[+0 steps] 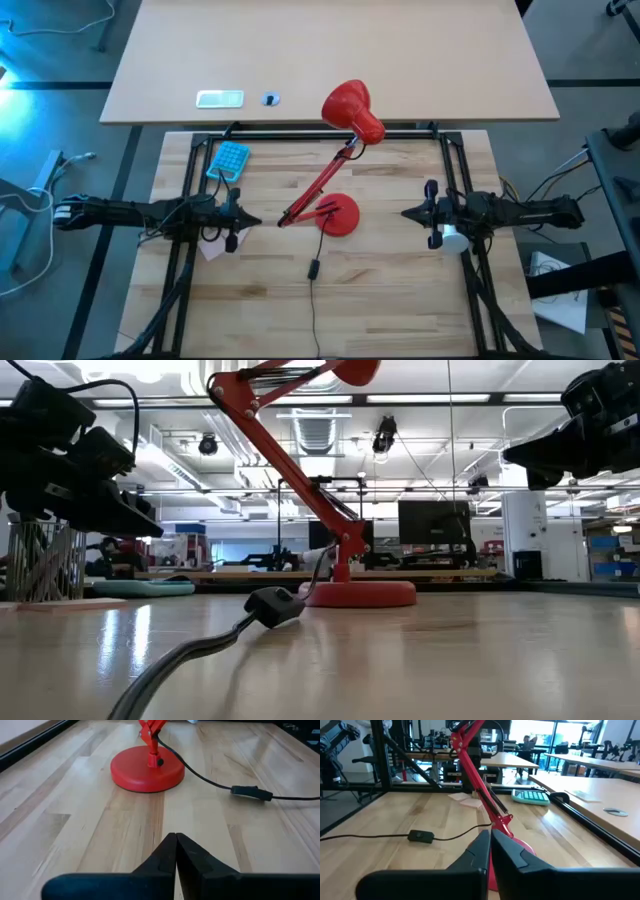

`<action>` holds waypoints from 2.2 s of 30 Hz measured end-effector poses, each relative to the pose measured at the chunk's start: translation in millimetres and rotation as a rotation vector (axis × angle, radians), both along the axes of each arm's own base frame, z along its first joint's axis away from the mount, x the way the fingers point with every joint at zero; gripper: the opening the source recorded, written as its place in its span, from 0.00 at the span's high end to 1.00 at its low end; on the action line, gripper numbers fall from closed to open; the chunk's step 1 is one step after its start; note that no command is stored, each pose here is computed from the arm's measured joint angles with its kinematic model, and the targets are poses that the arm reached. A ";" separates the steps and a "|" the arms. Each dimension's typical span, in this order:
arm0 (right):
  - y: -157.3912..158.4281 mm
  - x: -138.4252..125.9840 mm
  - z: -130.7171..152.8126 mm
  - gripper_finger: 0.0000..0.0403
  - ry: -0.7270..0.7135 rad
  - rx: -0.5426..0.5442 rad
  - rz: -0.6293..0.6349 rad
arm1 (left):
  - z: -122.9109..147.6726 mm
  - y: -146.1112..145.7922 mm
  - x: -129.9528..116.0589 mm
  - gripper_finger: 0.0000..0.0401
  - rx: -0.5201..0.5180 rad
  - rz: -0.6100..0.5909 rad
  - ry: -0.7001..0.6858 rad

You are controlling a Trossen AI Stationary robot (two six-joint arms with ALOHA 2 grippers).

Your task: Screw lightbulb

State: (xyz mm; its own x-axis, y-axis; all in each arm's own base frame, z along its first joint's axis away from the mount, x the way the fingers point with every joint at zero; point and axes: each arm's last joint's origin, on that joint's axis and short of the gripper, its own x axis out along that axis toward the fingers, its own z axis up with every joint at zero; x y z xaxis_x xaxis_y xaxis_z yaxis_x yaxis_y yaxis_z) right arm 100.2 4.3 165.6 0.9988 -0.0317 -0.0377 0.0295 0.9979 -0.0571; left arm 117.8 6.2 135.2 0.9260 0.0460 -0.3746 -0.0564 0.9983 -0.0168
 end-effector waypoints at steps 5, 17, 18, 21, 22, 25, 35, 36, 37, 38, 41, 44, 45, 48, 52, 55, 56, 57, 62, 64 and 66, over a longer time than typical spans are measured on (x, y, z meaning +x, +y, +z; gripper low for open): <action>0.0 0.0 0.0 0.98 0.000 0.000 0.000 | 0.0 0.0 0.0 1.00 0.000 0.000 0.000; 0.0 0.0 0.0 0.98 0.000 0.000 0.000 | 0.0 0.0 0.0 1.00 0.000 0.000 0.000; 0.0 0.0 0.0 0.98 0.000 0.000 0.000 | 0.0 0.0 0.0 1.00 0.000 0.000 0.000; 0.0 0.0 0.0 0.98 0.000 0.000 0.000 | 0.0 0.0 0.0 1.00 0.000 0.000 0.000; 0.0 0.0 0.0 0.98 0.000 0.000 0.000 | 0.0 0.0 0.0 1.00 0.000 0.000 0.000; 0.0 0.0 0.0 0.98 0.000 0.000 0.000 | 0.0 0.0 0.0 1.00 0.000 0.000 0.000; 0.0 0.0 0.0 0.98 0.000 0.000 0.000 | 0.0 0.0 0.0 1.00 0.000 0.000 0.000; 0.0 0.0 0.0 0.98 0.000 0.000 0.000 | 0.0 0.0 0.0 1.00 0.000 0.000 0.000; 0.0 0.0 0.0 0.98 0.000 0.000 0.000 | 0.0 0.0 0.0 1.00 0.000 0.000 0.000; 0.0 0.0 0.0 0.98 0.000 0.000 0.000 | 0.0 0.0 0.0 1.00 0.000 0.000 0.000; 0.0 0.0 0.0 0.98 0.000 0.000 0.000 | 0.0 0.0 0.0 1.00 0.000 0.000 0.000; 0.0 0.0 0.0 0.98 0.000 0.000 0.000 | 0.0 0.0 0.0 1.00 0.000 0.000 0.000; 0.0 0.0 0.0 0.98 0.000 0.000 0.000 | 0.0 0.0 0.0 1.00 0.000 0.000 0.000; 0.0 0.0 0.0 0.98 0.000 0.000 0.000 | 0.0 0.0 0.0 1.00 0.000 0.000 0.000; 0.0 0.0 0.0 0.98 0.000 0.000 0.000 | -0.9 1.4 -0.5 1.00 0.062 0.019 0.018; 0.0 0.0 0.0 0.98 0.000 0.000 0.000 | 3.2 7.5 -0.3 1.00 0.317 0.115 0.018; 0.0 0.0 0.0 0.98 0.000 0.000 0.000 | 5.7 8.3 0.5 1.00 0.379 0.126 0.006; 0.0 0.0 0.0 0.98 0.000 0.000 0.000 | 6.9 8.9 1.1 1.00 0.421 0.135 0.004; 0.0 0.0 0.0 0.98 0.000 0.000 0.000 | 10.4 9.7 2.3 1.00 0.432 0.166 -0.028; 0.0 0.0 0.0 0.98 0.000 0.000 0.000 | 10.0 9.7 2.3 1.00 0.421 0.170 -0.027; 0.0 0.0 0.0 0.98 0.000 0.000 0.000 | 9.2 9.7 2.2 1.00 0.420 0.169 -0.020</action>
State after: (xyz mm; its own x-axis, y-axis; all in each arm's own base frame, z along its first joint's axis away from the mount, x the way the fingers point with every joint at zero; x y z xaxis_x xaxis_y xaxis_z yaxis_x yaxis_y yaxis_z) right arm 100.2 4.3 165.6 0.9988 -0.0317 -0.0377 0.0295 0.9979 -0.0571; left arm 120.0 16.0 144.5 0.8992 0.3412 -0.2737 -0.2227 0.8957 0.3848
